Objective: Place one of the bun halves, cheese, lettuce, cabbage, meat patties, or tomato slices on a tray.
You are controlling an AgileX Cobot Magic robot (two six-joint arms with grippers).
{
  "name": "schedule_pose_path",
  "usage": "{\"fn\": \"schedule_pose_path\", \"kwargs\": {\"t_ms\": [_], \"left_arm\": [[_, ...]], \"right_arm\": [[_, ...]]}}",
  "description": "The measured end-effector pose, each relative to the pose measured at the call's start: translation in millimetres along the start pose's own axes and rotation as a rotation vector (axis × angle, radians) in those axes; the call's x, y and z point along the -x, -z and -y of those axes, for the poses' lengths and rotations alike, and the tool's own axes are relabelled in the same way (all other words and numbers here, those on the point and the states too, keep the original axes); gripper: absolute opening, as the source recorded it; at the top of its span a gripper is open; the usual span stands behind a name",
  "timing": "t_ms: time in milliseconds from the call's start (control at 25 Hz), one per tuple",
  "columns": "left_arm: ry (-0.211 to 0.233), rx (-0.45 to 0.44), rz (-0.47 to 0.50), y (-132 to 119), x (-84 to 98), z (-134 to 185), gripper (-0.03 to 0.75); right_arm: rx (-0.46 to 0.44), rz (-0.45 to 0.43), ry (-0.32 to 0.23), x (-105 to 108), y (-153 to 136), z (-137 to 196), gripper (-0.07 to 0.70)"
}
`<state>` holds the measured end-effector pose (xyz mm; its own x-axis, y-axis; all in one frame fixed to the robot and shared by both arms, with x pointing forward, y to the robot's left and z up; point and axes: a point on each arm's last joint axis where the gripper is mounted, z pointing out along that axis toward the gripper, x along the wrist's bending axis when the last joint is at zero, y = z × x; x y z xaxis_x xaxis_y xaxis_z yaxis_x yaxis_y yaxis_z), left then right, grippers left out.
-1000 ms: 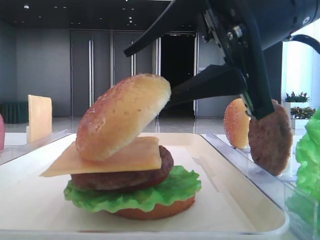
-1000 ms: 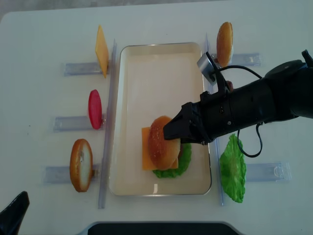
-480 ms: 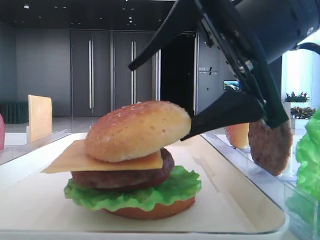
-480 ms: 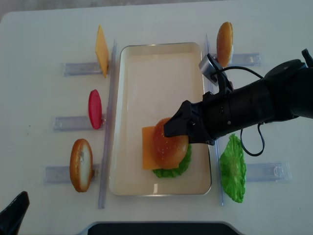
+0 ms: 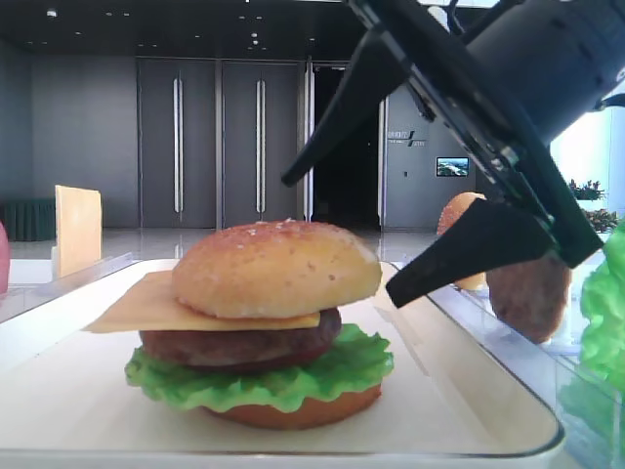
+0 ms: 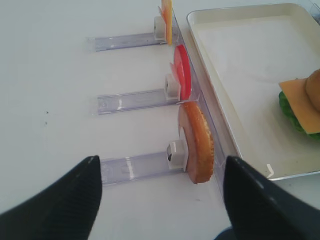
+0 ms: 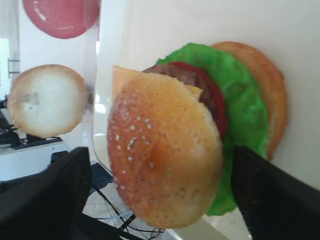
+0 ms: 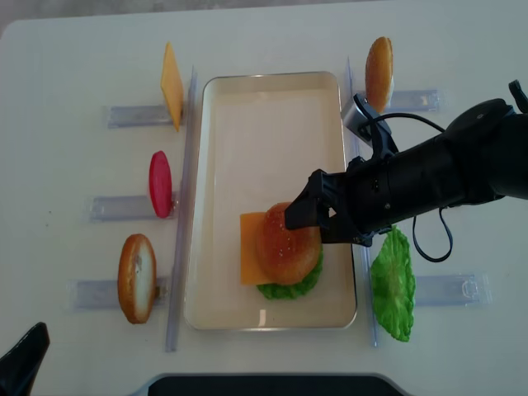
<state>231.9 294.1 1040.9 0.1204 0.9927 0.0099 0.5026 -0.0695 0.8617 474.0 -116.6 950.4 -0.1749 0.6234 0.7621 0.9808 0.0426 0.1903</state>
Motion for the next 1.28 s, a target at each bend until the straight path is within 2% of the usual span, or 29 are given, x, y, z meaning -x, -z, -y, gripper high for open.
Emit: {"fn": "schedule_pose_path", "kwargs": {"t_ms": [80,240,480,640,760,840,1000,1200,1280], "left_arm": [[0.000,0.000,0.000,0.0,0.0,0.0,0.576],[0.000,0.000,0.000,0.0,0.0,0.0,0.576],[0.000,0.000,0.000,0.0,0.0,0.0,0.576],[0.000,0.000,0.000,0.0,0.0,0.0,0.576],[0.000,0.000,0.000,0.0,0.0,0.0,0.576],[0.000,0.000,0.000,0.0,0.0,0.0,0.576],[0.000,0.000,0.000,0.0,0.0,0.0,0.576],[0.000,0.000,0.000,0.0,0.0,0.0,0.576],[0.000,0.000,0.000,0.0,0.0,0.0,0.576]], "right_arm": [[0.007,0.040,0.007,1.7,2.2,0.0,0.574],[0.028,0.080,0.057,-2.8,11.6,0.5,0.574],[0.061,0.058,0.121,-20.8,30.8,4.4,0.575],[0.076,0.041,0.215,-36.3,48.7,11.4,0.575],[0.078,0.087,0.287,-46.0,64.9,15.9,0.575],[0.065,0.162,0.340,-51.1,78.4,15.3,0.575],[0.106,0.392,0.379,-50.7,113.0,3.2,0.575],[0.191,0.733,0.376,-35.0,162.2,-10.9,0.575],[0.224,0.839,0.373,-27.9,178.8,-12.5,0.575]]}}
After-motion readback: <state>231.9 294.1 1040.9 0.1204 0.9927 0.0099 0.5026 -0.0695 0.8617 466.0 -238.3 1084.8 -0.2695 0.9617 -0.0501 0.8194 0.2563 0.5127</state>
